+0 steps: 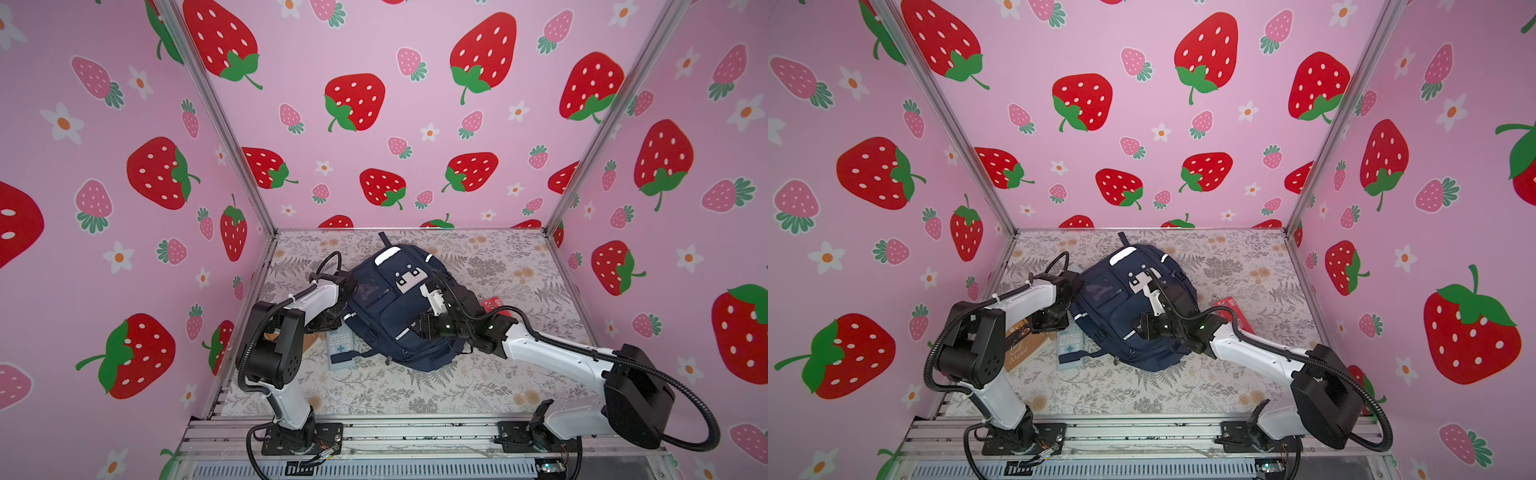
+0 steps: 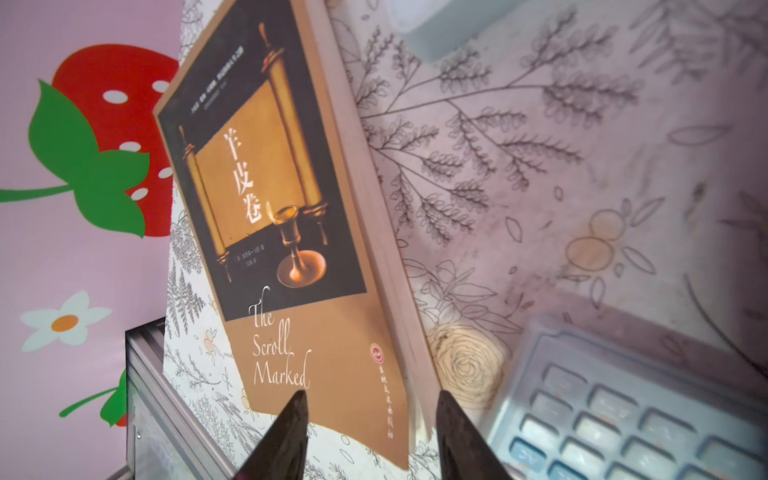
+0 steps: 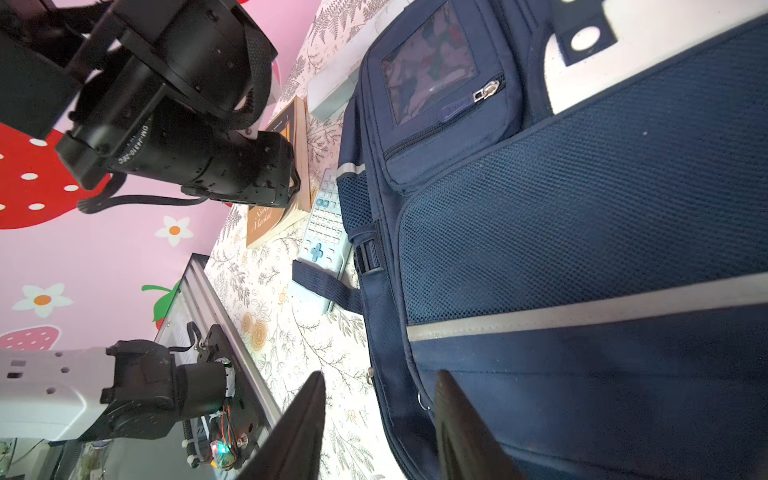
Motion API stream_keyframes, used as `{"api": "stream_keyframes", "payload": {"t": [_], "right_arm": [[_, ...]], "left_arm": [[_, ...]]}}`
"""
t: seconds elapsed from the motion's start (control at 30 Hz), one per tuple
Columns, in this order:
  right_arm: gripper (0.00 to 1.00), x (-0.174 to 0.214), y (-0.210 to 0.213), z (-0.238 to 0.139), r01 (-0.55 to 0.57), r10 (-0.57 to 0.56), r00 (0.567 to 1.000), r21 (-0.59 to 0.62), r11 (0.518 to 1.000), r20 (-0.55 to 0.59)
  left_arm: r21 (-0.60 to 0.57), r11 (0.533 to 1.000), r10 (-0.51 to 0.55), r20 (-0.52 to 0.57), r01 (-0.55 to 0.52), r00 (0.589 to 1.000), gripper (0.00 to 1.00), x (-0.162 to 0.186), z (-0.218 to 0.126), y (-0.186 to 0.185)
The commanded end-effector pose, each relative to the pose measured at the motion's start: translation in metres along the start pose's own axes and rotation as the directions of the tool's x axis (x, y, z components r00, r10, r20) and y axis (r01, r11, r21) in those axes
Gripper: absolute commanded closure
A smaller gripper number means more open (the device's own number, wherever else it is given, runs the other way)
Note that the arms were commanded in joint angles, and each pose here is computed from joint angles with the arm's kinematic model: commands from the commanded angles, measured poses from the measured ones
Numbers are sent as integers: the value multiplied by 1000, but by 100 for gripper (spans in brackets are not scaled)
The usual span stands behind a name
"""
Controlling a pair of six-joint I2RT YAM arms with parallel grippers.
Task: Pack the student bag
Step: 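Grasp the brown 'The Scroll Marked' book with the left gripper, then lift the brown book toward the backpack with left gripper while right holds bag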
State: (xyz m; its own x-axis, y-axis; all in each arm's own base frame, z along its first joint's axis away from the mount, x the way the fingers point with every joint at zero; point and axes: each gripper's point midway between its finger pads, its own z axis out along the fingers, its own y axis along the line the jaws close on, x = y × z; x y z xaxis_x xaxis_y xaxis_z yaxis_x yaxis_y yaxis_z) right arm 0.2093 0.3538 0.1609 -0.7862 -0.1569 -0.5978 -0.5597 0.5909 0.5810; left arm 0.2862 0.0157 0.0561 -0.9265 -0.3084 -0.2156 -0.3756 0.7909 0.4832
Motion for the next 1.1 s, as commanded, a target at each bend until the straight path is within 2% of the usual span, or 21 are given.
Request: {"api": "stream_keyframes", "payload": {"t": [0.0, 0.27, 0.47, 0.63, 0.73, 0.93, 1.07], "right_arm": [[55, -2, 2, -3, 13, -13, 1000, -11, 1000, 16], [55, -5, 5, -4, 12, -12, 1000, -17, 1000, 22], [56, -7, 6, -5, 12, -12, 1000, -16, 1000, 24], [56, -7, 5, -4, 11, -11, 1000, -13, 1000, 23], [56, -7, 5, -4, 9, -9, 1000, -10, 1000, 22], [56, -8, 6, -6, 14, -14, 1000, -7, 1000, 23], [56, -10, 7, -7, 16, -16, 1000, -5, 1000, 25]], "left_arm": [[-46, 998, -31, 24, 32, 999, 54, -3, -4, 11], [11, 999, -37, -17, 37, 999, 53, 13, 3, 2], [-16, 999, -37, -15, 37, 999, 57, 17, 5, 8], [-17, 998, -55, 9, 55, 998, 68, 14, 0, 13], [-23, 998, -58, 16, 59, 998, 82, 12, 0, 15], [-27, 998, -52, 0, 52, 999, 100, 14, 4, 10], [-17, 998, -52, 5, 53, 999, 100, 12, -1, 12]]}}
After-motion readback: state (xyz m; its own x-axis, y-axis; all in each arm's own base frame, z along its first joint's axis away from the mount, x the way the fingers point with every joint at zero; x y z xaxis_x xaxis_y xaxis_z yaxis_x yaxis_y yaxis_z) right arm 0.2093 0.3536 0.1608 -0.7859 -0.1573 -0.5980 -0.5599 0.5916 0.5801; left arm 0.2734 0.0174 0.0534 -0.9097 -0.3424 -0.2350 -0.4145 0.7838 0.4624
